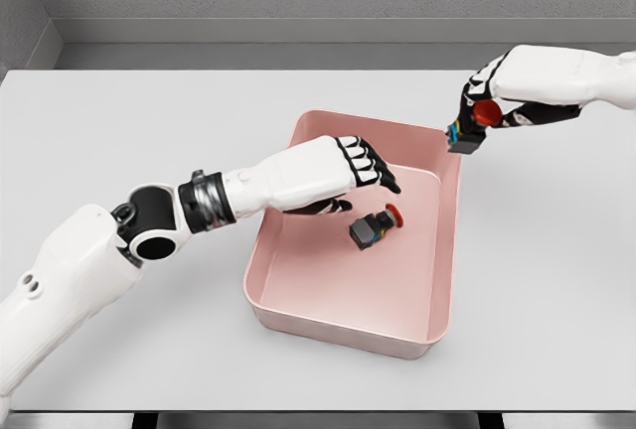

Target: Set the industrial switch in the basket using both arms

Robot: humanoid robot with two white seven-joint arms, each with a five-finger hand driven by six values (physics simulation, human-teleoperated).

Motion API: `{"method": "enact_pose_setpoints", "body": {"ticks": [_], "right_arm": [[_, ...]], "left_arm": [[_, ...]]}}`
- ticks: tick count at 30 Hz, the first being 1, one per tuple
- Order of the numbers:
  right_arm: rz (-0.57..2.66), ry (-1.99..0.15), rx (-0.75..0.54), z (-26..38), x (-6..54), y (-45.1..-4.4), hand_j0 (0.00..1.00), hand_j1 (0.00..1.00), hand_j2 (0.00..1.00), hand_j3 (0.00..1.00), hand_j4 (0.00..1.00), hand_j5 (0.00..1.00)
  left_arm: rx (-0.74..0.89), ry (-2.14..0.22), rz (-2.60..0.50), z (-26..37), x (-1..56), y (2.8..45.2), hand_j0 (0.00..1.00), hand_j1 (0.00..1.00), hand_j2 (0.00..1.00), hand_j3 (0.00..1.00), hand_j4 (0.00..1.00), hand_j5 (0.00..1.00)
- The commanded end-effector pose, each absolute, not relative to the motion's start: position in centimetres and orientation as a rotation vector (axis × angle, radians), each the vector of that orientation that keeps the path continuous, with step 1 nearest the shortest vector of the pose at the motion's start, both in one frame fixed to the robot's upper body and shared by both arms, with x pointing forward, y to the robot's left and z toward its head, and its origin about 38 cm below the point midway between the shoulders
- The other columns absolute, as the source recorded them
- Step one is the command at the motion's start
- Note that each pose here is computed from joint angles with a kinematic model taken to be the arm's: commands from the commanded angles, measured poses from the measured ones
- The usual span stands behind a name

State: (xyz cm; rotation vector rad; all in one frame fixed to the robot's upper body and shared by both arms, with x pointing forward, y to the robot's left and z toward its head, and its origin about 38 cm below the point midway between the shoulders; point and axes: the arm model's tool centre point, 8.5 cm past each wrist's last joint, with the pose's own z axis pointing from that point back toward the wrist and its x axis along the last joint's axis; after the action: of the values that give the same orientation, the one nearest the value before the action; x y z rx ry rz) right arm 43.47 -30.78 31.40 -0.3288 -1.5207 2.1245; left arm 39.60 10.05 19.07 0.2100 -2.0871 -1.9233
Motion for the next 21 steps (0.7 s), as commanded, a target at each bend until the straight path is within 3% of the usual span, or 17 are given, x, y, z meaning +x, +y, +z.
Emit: {"method": "enact_pose_setpoints", "body": {"ticks": [1,4,9,12,17,21], "right_arm": [[2.131,-1.541,-0.311,31.7,43.1,-30.2,0.44,0.44,0.44,0.44,0.44,0.44],[2.138,-1.554,-0.302,31.9,42.9,-29.8,0.44,0.44,0.44,0.44,0.44,0.44],[2.148,-1.572,-0.28,31.8,42.7,-29.0,0.43,0.43,0.43,0.43,0.43,0.43],[2.157,-1.583,-0.267,31.8,42.6,-28.4,0.43,0.43,0.43,0.43,0.43,0.43],[2.185,-1.612,-0.222,31.4,42.0,-26.8,0.43,0.43,0.43,0.43,0.43,0.43],[2.205,-1.637,-0.18,31.0,41.7,-25.3,0.44,0.44,0.44,0.44,0.44,0.44]], "left_arm": [[0.202,-2.098,-1.896,19.6,39.8,10.5,0.83,0.83,0.83,0.83,0.83,0.83],[0.246,-2.083,-1.901,21.6,40.4,13.8,1.0,1.0,1.0,1.0,1.0,1.0],[0.27,-2.081,-1.985,23.9,39.0,18.4,1.0,1.0,1.0,1.0,1.0,1.0],[0.402,-1.954,-2.035,25.1,38.8,24.1,1.0,1.0,1.0,1.0,1.0,1.0],[0.488,-1.815,-2.029,24.4,40.1,28.1,1.0,1.0,1.0,1.0,1.0,1.0],[0.499,-1.8,-2.04,24.7,40.0,28.6,1.0,1.0,1.0,1.0,1.0,1.0]]}}
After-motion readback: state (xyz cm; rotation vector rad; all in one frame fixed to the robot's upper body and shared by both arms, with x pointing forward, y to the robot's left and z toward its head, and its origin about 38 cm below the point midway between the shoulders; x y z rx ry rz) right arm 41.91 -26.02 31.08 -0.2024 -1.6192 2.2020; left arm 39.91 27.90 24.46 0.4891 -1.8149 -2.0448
